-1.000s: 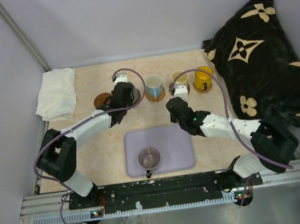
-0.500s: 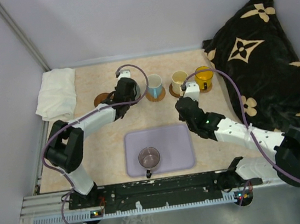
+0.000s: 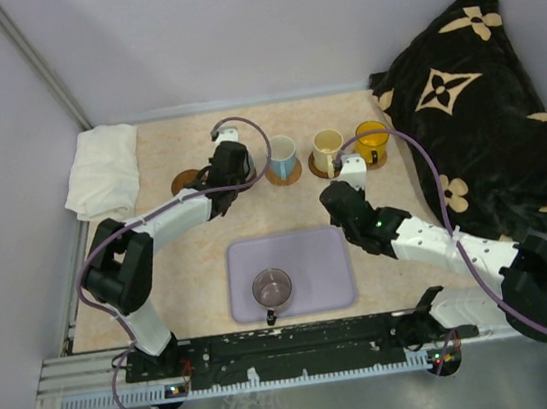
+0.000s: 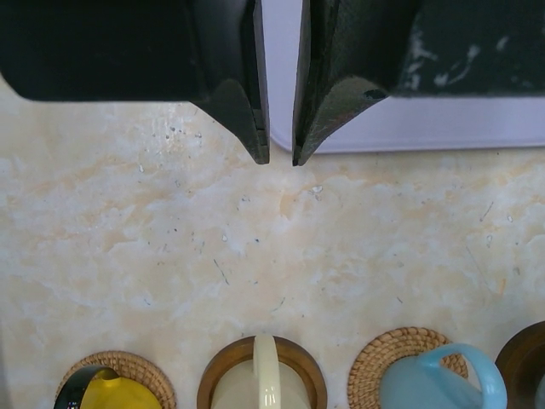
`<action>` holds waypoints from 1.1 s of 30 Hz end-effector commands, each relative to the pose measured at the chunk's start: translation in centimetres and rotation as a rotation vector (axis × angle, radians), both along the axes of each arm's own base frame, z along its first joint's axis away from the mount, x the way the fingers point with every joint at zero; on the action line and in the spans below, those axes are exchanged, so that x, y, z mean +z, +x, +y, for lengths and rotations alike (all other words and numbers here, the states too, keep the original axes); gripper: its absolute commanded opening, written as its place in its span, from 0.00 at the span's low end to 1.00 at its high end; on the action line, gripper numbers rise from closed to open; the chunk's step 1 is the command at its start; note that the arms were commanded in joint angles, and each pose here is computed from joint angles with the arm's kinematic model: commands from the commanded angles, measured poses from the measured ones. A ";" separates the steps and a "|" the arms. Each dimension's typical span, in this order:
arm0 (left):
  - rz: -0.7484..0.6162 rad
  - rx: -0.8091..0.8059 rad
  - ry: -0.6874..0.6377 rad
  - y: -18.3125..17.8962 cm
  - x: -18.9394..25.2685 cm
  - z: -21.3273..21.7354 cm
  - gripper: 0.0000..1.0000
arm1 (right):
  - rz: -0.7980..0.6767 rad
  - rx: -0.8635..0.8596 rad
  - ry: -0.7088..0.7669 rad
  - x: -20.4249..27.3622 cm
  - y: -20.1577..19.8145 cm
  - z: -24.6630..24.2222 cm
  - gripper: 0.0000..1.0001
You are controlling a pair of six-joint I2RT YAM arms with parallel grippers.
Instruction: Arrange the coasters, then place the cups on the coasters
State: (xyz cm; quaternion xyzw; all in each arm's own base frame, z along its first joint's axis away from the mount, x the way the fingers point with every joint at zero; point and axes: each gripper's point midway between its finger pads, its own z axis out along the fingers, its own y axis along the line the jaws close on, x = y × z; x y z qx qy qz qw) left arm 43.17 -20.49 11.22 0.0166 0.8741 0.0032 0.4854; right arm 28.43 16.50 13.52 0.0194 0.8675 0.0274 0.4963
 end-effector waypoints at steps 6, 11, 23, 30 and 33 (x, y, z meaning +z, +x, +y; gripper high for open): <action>-0.146 0.085 -0.078 2.2 3.1 0.1 0.00 | -0.036 -0.029 0.035 1.0 0.1 -0.1 0.18; -0.135 0.087 -0.081 2.2 2.5 0.1 0.00 | -0.033 -0.030 0.033 1.0 0.1 -0.1 0.18; -0.123 0.096 -0.095 2.1 1.6 0.0 0.00 | -0.024 -0.025 0.032 0.7 0.0 -0.1 0.18; -0.115 0.106 -0.104 2.0 0.9 0.1 0.00 | -0.019 -0.018 0.036 0.5 0.1 0.2 0.19; -0.116 0.118 -0.108 1.9 0.7 0.2 0.00 | -0.012 -0.013 0.033 0.2 0.0 0.3 0.19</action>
